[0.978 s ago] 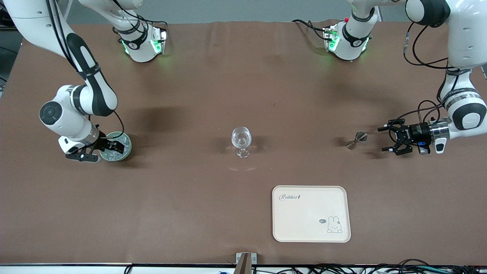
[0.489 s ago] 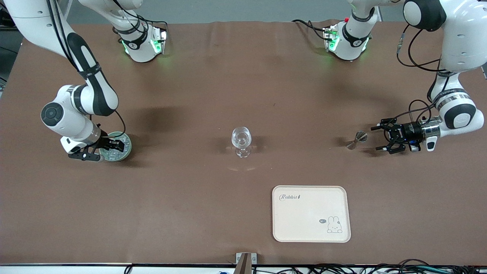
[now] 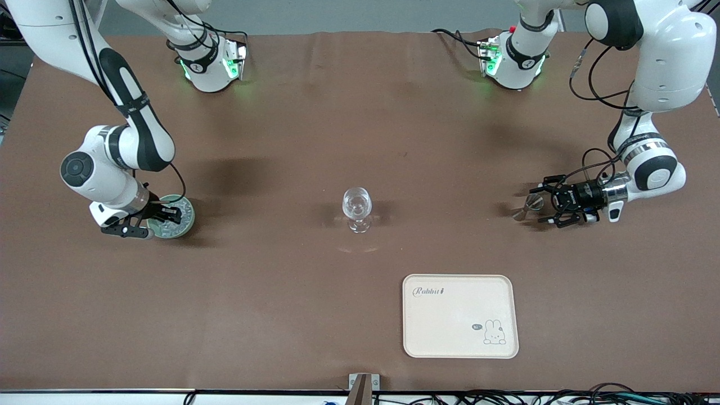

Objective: Pour wine and add ice with both arms
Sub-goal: 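Grasp the metal jigger upright with the left gripper, then lift the ice cube out of the bowl with the right gripper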

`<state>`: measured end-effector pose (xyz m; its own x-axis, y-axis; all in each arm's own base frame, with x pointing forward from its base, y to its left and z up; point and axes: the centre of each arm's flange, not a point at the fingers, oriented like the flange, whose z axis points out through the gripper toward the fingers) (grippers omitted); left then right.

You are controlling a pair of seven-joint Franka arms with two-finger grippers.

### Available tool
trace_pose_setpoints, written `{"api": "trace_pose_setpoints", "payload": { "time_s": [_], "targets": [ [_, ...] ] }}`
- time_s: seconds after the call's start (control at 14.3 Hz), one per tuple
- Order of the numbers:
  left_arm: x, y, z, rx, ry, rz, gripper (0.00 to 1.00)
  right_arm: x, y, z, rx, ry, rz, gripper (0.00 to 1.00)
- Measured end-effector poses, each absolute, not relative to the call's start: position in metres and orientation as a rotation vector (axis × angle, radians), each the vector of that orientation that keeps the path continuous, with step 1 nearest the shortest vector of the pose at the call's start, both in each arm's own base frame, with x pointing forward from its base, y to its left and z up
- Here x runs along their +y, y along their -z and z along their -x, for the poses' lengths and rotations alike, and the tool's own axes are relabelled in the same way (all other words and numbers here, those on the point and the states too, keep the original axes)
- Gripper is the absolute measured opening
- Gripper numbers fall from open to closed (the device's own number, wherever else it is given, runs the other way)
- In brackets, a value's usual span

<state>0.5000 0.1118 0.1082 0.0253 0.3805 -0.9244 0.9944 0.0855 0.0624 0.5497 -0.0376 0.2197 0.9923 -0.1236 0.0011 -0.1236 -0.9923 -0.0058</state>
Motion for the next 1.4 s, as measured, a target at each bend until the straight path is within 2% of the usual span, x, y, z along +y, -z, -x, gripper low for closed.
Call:
{"api": "trace_pose_setpoints", "payload": {
  "time_s": [0.07, 0.14, 0.21, 0.28, 0.42, 0.7, 1.05, 1.4],
  "targets": [
    [0.111, -0.108, -0.5, 1.498, 0.89, -1.42, 1.0, -0.037, -0.22, -0.55, 0.194, 0.002, 3.13, 0.41],
    [0.11, -0.107, -0.5, 1.499, 0.885, -1.408, 1.0, -0.038, -0.22, -0.55, 0.194, 0.002, 3.13, 0.35],
    [0.109, -0.106, -0.499, 1.497, 0.88, -1.402, 1.0, -0.038, -0.22, -0.55, 0.194, 0.002, 3.13, 0.35],
    [0.107, -0.106, -0.499, 1.495, 0.878, -1.399, 1.0, -0.038, -0.221, -0.55, 0.194, 0.005, 3.13, 0.29],
    [0.105, -0.106, -0.5, 1.486, 0.87, -1.397, 0.98, -0.037, -0.223, -0.55, 0.193, 0.007, 3.13, 0.26],
    [0.098, -0.099, -0.49, 1.453, 0.834, -1.389, 0.94, -0.037, -0.223, -0.55, 0.198, 0.0, 3.129, 0.26],
    [0.087, -0.099, -0.494, 1.444, 0.831, -1.385, 0.93, -0.036, -0.229, -0.553, 0.222, -0.081, 3.125, 0.26],
    [0.088, -0.099, -0.494, 1.446, 0.828, -1.387, 0.94, -0.023, -0.283, -0.574, 0.227, -0.162, 3.118, 0.26]
  ]
}}
